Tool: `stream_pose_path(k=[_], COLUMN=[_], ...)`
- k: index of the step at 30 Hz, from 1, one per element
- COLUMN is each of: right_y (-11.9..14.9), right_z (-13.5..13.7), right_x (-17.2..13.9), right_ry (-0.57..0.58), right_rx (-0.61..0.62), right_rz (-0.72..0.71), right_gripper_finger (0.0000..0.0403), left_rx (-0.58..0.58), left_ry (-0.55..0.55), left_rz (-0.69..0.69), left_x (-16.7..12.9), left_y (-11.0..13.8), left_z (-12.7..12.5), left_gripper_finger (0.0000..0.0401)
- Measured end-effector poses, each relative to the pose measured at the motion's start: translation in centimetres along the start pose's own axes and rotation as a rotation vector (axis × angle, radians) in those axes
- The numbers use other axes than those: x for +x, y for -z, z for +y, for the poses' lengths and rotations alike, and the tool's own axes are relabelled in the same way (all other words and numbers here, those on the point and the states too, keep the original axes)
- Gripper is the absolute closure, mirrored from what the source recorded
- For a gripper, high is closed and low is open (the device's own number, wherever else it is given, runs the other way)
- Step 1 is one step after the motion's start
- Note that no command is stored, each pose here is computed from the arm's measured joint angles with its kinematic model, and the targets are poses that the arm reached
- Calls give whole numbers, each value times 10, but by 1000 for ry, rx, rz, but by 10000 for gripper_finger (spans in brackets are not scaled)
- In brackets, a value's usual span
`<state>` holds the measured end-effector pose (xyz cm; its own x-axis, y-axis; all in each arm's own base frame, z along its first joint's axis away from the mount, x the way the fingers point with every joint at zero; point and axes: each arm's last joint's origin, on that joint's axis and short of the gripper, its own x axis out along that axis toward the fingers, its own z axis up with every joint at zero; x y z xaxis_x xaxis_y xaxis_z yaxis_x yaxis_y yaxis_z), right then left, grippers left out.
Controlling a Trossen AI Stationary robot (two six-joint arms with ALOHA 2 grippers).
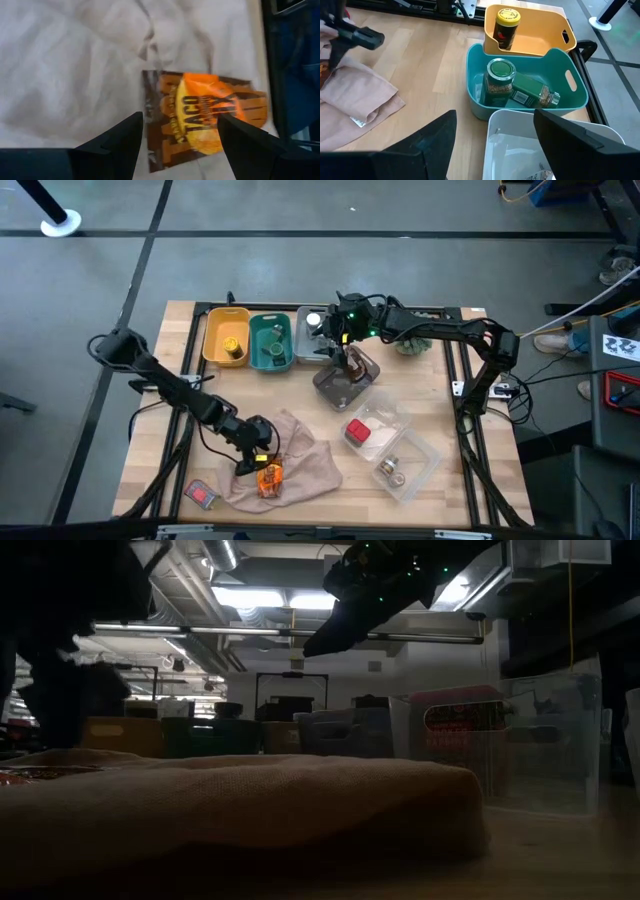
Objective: Sort spices by type
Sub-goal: Put the orange seasoning pack into the black bin
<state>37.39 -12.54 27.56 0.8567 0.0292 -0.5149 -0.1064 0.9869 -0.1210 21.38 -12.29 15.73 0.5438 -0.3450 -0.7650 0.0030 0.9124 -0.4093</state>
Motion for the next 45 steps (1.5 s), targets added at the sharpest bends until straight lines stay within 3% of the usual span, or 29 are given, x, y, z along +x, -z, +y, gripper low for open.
stream_pose_path(k=[11,20,30,34,38,45], right_y=[0,0,2,2,2,2], right_z=[0,0,1,1,1,1], right_x=[0,0,0,0,0,0], right_ry=[-1,-2,-9,-9,-9,-8], right_rx=[0,1,7,7,7,7], right_rz=[1,2,20,21,21,21], right_gripper_finger=[136,136,136,136,136,136], left_rx=[-4,8,23,84,152,174], left_ry=[-39,33,31,51,49,0], left_rz=[50,30,64,40,38,47], left_x=[21,28,41,46,47,47], left_y=[6,4,10,9,10,12], left_z=[5,1,0,-1,-1,2], left_gripper_finger=[160,160,160,163,195,296])
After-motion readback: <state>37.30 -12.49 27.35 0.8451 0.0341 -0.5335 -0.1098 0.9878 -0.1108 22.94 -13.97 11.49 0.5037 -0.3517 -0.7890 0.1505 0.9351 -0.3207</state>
